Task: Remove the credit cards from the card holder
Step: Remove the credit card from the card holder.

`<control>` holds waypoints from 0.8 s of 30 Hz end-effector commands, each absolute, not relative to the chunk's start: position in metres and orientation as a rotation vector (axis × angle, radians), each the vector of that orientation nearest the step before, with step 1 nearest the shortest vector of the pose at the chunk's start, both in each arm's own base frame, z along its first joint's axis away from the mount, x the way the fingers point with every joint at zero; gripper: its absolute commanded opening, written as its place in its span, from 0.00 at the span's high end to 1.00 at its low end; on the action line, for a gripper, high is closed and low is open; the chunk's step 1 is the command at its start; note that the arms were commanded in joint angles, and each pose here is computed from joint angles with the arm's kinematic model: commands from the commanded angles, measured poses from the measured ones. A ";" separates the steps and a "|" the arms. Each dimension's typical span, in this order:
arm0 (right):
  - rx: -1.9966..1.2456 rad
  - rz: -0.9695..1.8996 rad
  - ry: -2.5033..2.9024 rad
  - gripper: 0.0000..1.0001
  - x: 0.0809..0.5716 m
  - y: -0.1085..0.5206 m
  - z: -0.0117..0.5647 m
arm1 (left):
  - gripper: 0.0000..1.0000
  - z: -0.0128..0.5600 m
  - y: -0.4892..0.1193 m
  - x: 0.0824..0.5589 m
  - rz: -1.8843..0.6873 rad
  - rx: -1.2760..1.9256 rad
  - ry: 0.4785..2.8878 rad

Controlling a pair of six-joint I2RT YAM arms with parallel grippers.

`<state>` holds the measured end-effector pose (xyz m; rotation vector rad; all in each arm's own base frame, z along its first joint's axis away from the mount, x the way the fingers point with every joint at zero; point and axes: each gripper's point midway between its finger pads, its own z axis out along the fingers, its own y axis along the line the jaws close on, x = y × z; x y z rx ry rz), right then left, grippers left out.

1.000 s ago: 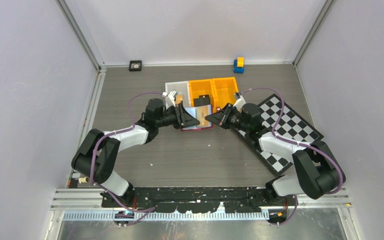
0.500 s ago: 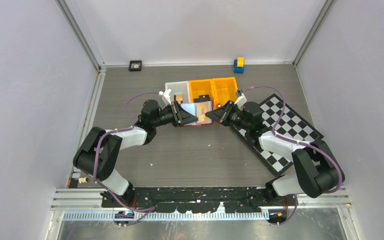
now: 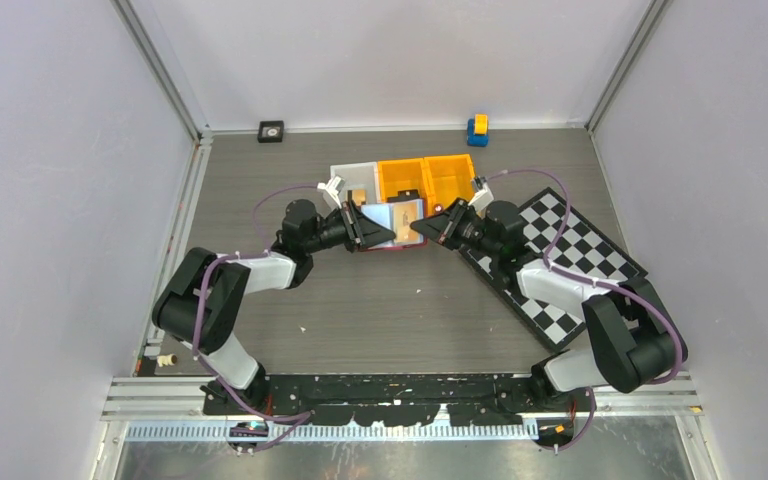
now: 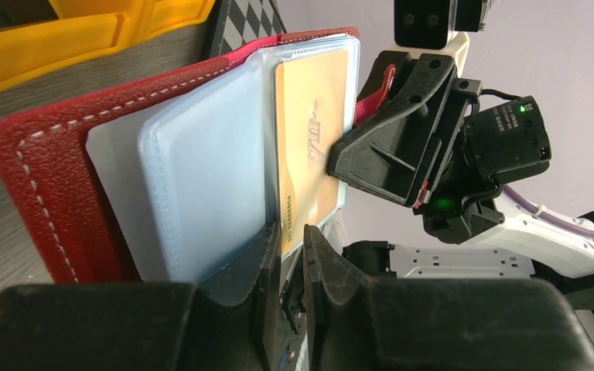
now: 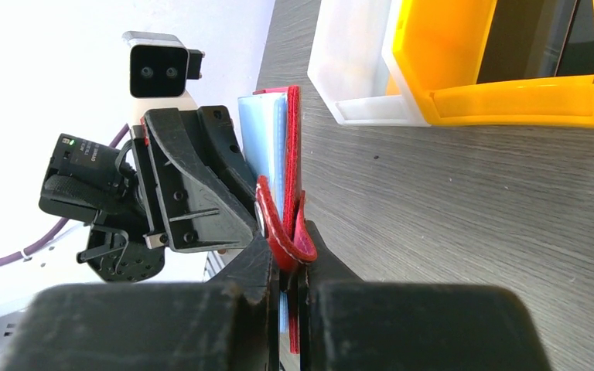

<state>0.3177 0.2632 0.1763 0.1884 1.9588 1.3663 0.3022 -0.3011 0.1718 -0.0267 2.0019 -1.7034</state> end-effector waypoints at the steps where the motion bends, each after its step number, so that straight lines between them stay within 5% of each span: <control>1: 0.097 1.356 2.001 1.00 0.312 0.276 0.174 | 0.82 0.214 -0.317 0.278 -1.818 0.206 1.878; 16: 0.002 1.314 2.028 0.95 0.300 0.292 0.175 | 0.83 0.189 -0.311 0.287 -1.668 0.158 2.004; 24: 0.044 1.425 1.993 0.87 0.299 0.301 0.178 | 0.98 0.163 -0.297 0.300 -1.589 0.041 2.085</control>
